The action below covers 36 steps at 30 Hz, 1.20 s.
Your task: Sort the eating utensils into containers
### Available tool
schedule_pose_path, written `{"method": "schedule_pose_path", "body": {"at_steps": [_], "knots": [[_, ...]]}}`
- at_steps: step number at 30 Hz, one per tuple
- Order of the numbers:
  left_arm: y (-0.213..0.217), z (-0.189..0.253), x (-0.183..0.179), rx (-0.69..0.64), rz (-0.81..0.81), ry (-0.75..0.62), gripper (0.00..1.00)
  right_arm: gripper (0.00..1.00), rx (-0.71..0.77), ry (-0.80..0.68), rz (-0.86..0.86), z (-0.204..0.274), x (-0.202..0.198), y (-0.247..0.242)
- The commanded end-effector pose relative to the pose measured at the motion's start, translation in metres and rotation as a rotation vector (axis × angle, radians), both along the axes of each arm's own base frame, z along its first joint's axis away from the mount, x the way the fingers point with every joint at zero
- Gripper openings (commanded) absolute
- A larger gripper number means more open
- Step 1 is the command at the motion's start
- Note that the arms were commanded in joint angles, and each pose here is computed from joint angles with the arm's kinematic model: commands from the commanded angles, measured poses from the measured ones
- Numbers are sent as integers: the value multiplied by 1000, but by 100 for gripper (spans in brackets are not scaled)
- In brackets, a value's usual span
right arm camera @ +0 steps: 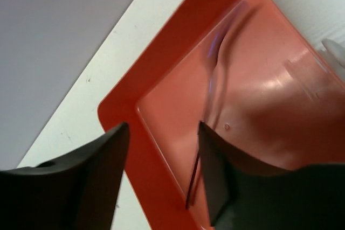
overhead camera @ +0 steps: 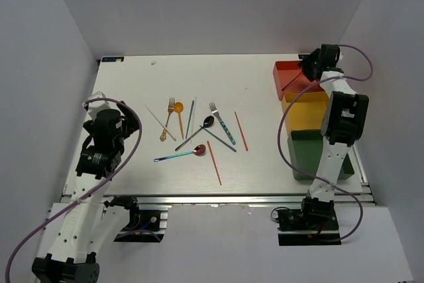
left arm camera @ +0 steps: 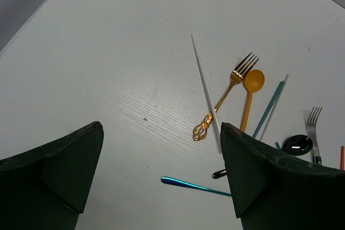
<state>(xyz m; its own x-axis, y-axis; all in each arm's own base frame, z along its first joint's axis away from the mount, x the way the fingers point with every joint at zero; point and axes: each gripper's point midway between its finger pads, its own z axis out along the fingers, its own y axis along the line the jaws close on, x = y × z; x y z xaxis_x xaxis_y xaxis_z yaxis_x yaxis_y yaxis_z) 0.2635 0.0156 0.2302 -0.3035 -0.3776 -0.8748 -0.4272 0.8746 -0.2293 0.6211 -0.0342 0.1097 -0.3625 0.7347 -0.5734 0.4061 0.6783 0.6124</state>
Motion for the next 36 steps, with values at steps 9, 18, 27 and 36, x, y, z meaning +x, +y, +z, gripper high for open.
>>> {"method": "schedule_pose_path", "body": {"at_steps": [9, 18, 27, 36], "knots": [[0, 8, 2, -1, -4, -32, 98, 76, -122, -181, 11, 121, -15, 14], [2, 7, 2, 3, 7, -28, 98, 89, -491, -52, 285, 128, -99, 190], [2, 6, 2, 3, 5, -23, 98, 76, -646, 70, 940, 43, -185, 323], [1, 6, 1, 3, 5, -23, 98, 58, -706, 250, 1066, -31, -240, 328]]}}
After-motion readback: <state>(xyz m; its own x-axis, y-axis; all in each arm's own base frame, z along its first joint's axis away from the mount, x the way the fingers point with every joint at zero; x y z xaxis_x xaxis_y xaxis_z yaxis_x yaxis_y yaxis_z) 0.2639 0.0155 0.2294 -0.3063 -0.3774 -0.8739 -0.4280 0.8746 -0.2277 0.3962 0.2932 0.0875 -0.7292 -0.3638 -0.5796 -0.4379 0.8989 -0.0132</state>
